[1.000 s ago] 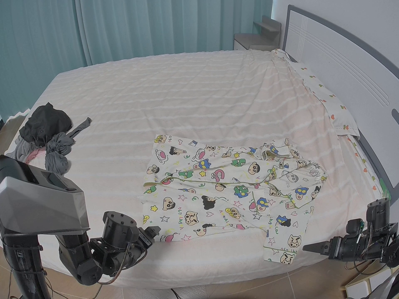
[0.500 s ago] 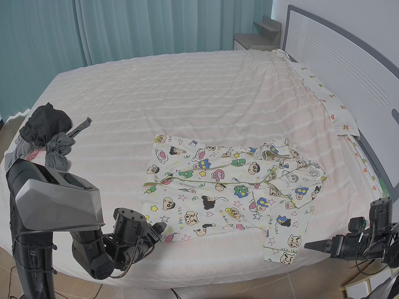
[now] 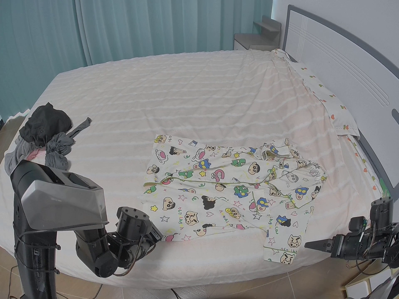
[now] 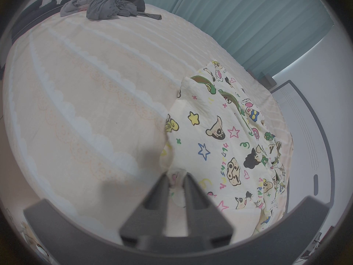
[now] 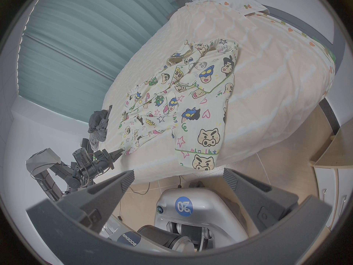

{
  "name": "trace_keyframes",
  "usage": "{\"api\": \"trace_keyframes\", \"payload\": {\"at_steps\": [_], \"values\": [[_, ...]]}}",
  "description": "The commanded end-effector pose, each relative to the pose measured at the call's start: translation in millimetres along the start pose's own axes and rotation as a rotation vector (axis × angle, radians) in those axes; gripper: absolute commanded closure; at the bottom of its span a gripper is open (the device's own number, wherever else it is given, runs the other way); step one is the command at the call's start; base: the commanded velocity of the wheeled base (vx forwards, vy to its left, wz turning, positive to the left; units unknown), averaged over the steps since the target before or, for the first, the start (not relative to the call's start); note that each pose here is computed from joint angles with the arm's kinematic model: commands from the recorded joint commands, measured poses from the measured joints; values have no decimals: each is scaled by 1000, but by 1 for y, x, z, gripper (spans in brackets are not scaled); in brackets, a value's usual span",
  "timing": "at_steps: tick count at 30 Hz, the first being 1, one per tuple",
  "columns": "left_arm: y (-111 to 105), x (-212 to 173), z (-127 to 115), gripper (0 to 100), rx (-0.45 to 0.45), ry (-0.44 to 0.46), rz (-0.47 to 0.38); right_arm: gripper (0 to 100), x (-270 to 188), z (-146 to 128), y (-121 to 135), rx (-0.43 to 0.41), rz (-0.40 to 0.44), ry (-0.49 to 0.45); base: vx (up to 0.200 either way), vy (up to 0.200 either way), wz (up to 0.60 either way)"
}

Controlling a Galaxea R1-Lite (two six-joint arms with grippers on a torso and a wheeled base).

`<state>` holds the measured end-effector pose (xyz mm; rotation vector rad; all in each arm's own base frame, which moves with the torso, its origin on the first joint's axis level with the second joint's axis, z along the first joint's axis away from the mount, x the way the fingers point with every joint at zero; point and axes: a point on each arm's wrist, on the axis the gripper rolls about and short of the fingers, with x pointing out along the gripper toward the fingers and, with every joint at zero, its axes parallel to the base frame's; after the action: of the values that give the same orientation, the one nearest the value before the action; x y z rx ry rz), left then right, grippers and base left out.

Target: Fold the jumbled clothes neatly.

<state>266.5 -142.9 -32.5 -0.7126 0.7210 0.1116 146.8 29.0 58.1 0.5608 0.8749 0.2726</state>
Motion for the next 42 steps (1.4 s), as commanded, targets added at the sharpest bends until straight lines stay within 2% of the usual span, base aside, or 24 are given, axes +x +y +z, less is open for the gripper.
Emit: {"api": "trace_keyframes", "payload": {"at_steps": [1,7,14,16,26,32,42], "values": [[4,-3,-1,100,4,6,16,0,0,-5,-3,11,-13,26,0,0,0],[2,-22,8,100,-8,-15,-7,0,26,-10,-17,63,-79,156,0,0,0],[1,-29,14,100,-16,-27,-17,0,56,-8,-29,50,-91,159,0,0,0],[4,-31,14,100,-17,-26,-6,0,82,-15,-39,30,-103,187,0,0,0],[7,-32,15,100,-17,-26,2,0,104,-15,-43,-5,-81,166,0,0,0],[8,-32,14,100,-18,-24,8,0,118,-14,-41,-39,-129,139,0,0,0],[10,-31,14,100,-17,-21,16,0,135,-8,-28,-92,-84,109,0,0,0]]}}
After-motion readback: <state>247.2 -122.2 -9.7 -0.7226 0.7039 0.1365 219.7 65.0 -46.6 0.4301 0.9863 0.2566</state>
